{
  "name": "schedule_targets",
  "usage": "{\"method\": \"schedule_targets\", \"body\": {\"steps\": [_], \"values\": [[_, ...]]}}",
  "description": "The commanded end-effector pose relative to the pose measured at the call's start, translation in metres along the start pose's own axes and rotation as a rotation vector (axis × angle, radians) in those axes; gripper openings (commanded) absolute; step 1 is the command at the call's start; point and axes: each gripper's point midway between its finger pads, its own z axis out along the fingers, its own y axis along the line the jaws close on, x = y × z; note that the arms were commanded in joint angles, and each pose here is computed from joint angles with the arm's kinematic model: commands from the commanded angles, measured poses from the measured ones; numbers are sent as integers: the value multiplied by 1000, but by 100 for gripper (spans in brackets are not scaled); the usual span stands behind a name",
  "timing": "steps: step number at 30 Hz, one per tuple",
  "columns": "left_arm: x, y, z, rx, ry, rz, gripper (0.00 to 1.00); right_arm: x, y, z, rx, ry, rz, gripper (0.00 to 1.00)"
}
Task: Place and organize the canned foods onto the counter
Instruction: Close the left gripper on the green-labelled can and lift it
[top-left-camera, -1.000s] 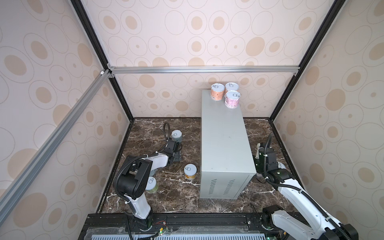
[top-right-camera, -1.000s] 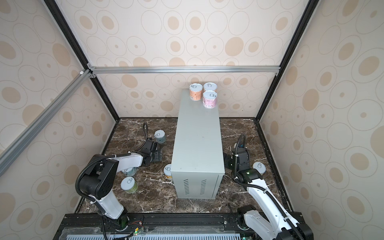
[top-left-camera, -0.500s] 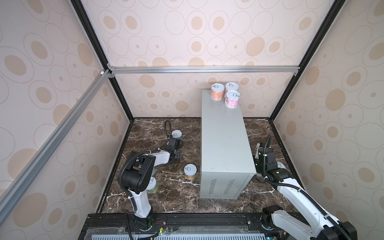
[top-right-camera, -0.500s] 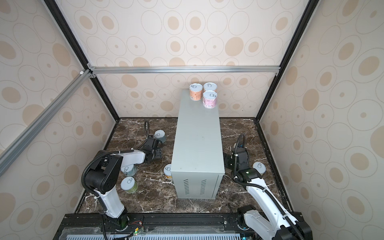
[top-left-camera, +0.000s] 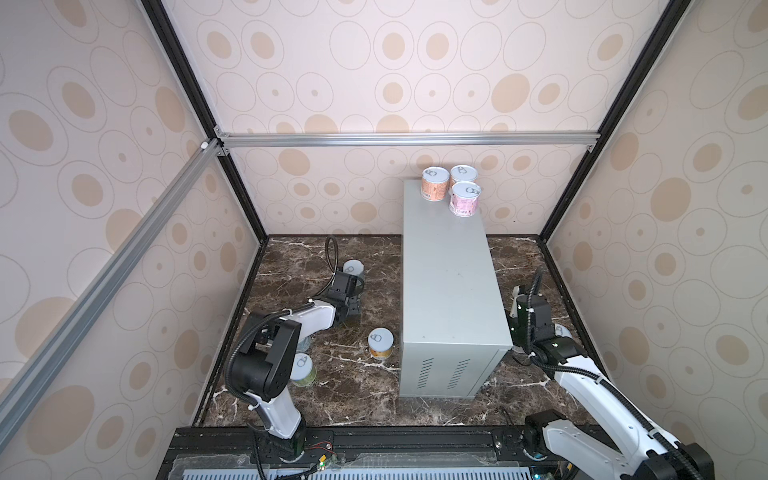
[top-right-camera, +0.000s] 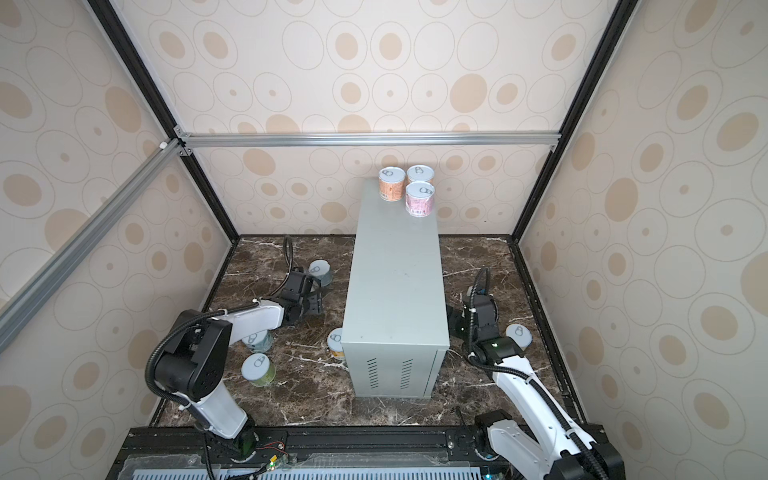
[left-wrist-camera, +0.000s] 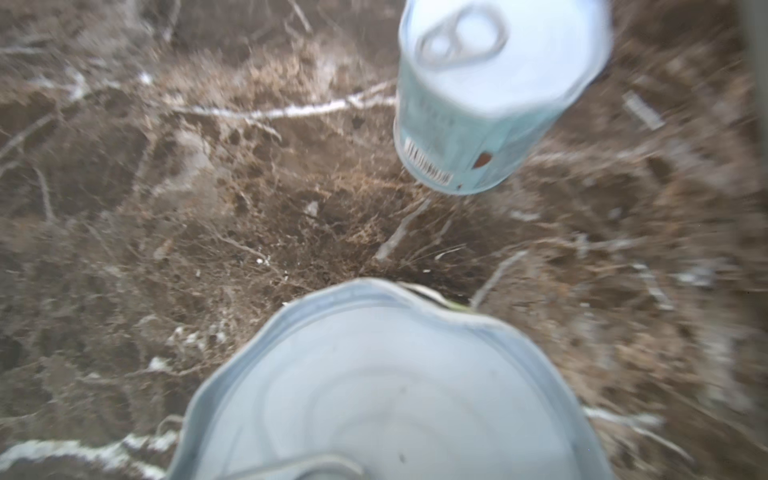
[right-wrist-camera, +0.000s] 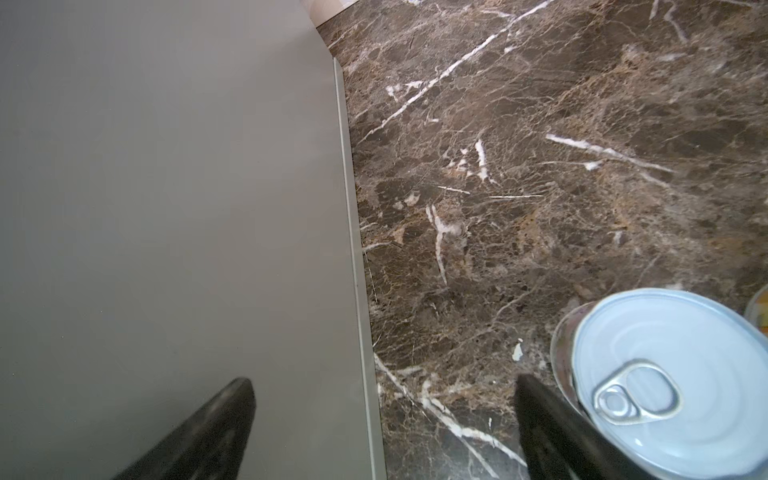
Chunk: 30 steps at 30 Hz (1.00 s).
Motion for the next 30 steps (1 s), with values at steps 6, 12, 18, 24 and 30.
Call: {"method": "schedule_targets", "body": {"steps": [6, 12, 18, 24, 30], "values": [[-37, -8, -57, 107, -112, -26, 64, 3, 8, -12, -45, 16, 2, 100], [-44, -7, -98, 177, -164, -23, 64, 1, 6, -25, -41, -1, 2, 100], [-52, -10, -135, 248, -201, 7, 64, -1, 2, -39, -25, -23, -3, 100], [-77, -20, -174, 328, -249, 45, 64, -8, 2, -52, -21, -49, -9, 99], [-109, -32, -209, 375, -287, 114, 64, -19, 7, -63, -25, -73, -19, 100]]}}
